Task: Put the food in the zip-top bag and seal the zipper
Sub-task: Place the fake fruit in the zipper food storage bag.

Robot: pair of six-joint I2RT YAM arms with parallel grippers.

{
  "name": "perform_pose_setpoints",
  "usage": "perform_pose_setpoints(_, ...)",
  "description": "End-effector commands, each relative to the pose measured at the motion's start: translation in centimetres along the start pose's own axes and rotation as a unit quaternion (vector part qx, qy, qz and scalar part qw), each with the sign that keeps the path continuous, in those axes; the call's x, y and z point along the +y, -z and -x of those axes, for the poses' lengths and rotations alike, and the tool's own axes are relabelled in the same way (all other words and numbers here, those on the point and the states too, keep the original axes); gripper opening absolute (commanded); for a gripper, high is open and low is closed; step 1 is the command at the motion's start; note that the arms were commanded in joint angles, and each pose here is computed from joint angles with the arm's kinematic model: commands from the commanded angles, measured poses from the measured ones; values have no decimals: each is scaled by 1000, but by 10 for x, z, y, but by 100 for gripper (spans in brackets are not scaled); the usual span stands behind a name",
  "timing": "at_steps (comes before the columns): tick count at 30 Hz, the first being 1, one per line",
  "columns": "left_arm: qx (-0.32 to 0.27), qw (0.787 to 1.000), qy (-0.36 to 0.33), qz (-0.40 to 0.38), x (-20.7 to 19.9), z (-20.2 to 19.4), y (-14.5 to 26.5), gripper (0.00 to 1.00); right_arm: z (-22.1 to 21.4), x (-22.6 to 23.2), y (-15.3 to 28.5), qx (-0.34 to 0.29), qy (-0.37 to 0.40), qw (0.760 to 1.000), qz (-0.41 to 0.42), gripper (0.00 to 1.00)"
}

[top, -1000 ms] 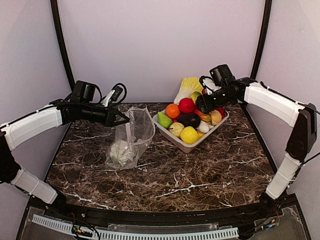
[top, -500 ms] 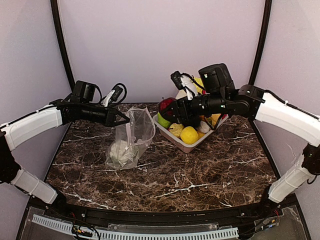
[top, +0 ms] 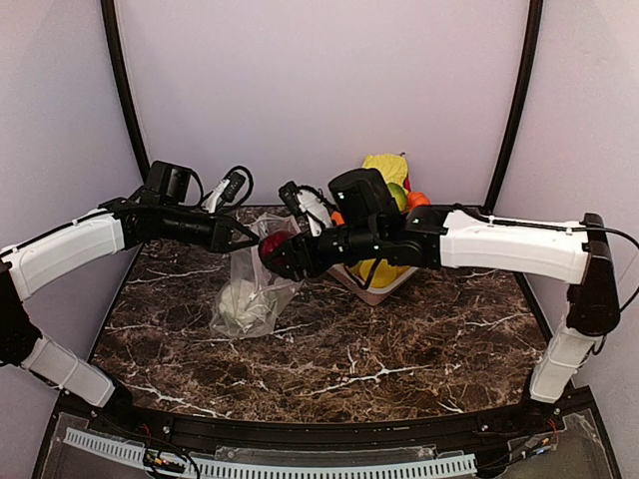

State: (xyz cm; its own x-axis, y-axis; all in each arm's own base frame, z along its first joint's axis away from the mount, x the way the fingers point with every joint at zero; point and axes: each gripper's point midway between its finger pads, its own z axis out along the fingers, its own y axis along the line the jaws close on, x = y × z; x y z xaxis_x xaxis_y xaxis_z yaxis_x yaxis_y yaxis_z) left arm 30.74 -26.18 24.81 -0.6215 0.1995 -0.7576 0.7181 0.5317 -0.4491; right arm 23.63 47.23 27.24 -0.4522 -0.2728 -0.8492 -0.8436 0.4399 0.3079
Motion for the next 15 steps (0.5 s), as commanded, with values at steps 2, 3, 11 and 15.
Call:
perform_pose_setpoints(2, -4, 1000, -3, -9, -6, 0, 4, 1, 22, -1, -11, -26, 8, 999, -33, 59)
perform_pose_setpoints(3, -4, 1000, -4, -9, -6, 0, 4, 1, 21, -3, -13, -19, 9, 999, -40, 59)
perform_pose_setpoints(11, -5, 1000, -4, -9, -6, 1, 4, 1, 11, -27, -25, 23, -23, 994, -109, 59)
perform_pose_setpoints(15, -6, 1000, -4, -7, -6, 1, 5, 1, 4, -34, -26, 49, -35, 989, -133, 59)
